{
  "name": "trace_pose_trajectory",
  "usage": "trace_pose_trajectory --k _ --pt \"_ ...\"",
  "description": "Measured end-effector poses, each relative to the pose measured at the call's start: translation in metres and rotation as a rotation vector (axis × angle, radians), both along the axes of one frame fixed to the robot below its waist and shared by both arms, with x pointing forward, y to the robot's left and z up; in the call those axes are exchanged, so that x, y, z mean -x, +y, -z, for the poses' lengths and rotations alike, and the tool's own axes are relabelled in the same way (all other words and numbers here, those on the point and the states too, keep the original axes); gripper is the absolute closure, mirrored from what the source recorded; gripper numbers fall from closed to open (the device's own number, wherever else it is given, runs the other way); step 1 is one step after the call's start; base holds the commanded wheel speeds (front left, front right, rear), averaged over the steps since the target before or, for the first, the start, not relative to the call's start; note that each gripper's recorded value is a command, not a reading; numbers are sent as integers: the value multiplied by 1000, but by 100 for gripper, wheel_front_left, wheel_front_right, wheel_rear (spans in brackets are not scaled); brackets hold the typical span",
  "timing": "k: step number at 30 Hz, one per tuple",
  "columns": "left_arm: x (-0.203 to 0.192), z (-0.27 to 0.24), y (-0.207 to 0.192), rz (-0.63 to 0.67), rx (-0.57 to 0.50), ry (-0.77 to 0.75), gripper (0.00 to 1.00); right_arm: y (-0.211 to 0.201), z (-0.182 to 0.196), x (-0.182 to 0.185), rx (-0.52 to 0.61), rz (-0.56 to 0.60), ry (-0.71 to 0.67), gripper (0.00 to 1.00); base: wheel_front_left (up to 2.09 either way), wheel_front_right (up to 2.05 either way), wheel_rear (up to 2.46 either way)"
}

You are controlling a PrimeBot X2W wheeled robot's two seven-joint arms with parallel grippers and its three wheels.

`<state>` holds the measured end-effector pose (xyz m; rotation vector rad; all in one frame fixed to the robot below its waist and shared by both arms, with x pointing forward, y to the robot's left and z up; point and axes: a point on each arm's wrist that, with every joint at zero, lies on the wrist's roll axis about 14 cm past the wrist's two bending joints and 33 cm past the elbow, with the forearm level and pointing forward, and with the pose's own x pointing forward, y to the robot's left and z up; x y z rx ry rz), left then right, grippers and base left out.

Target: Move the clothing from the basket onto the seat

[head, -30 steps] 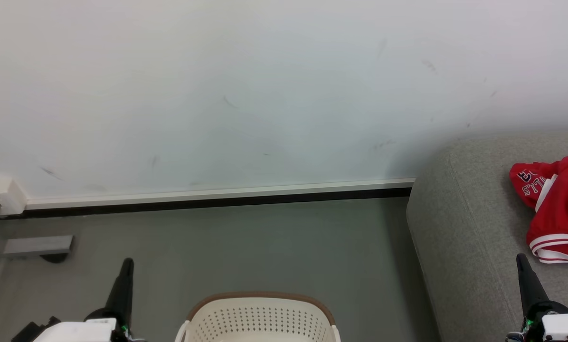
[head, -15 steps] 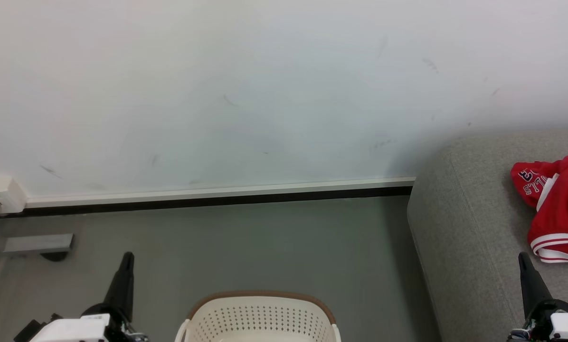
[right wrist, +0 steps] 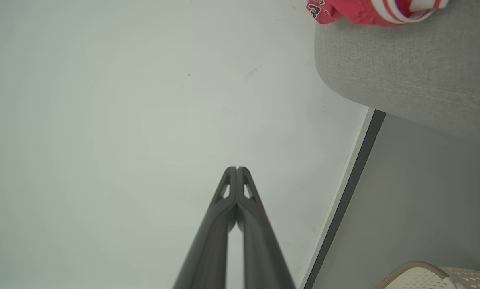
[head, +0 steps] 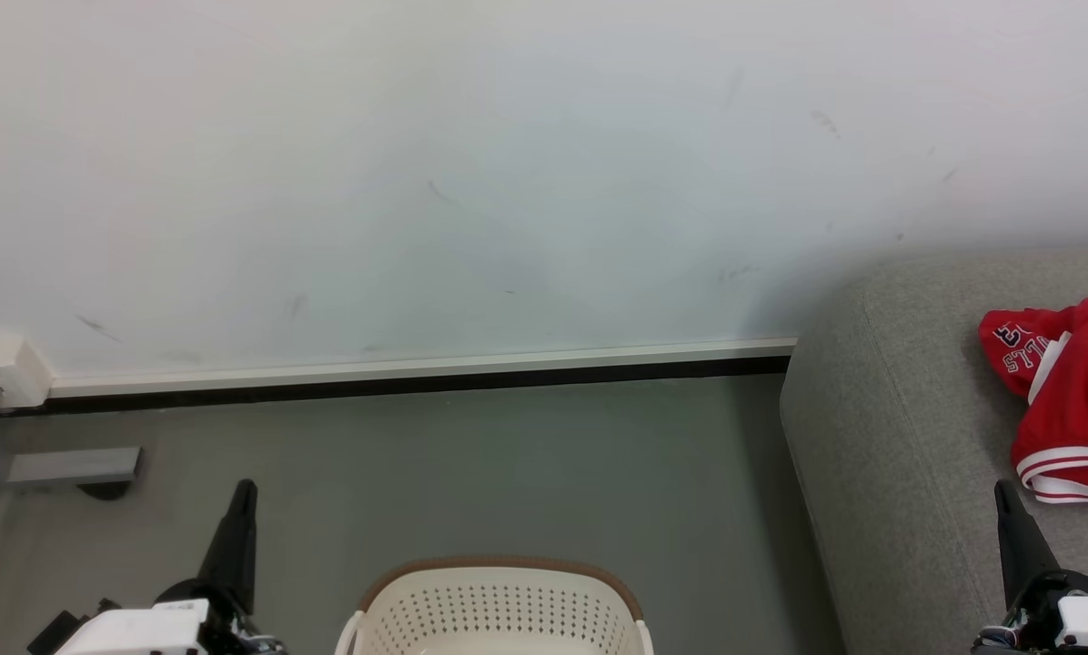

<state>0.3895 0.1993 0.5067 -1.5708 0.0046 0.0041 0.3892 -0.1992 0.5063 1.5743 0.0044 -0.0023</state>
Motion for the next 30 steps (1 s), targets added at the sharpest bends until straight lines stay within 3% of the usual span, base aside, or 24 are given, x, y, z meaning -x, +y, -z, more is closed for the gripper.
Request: trace_pose_trajectory --k 30 --pt "0 0 0 0 0 0 100 -1 0 0 -3 3 -1 100 0 0 0"
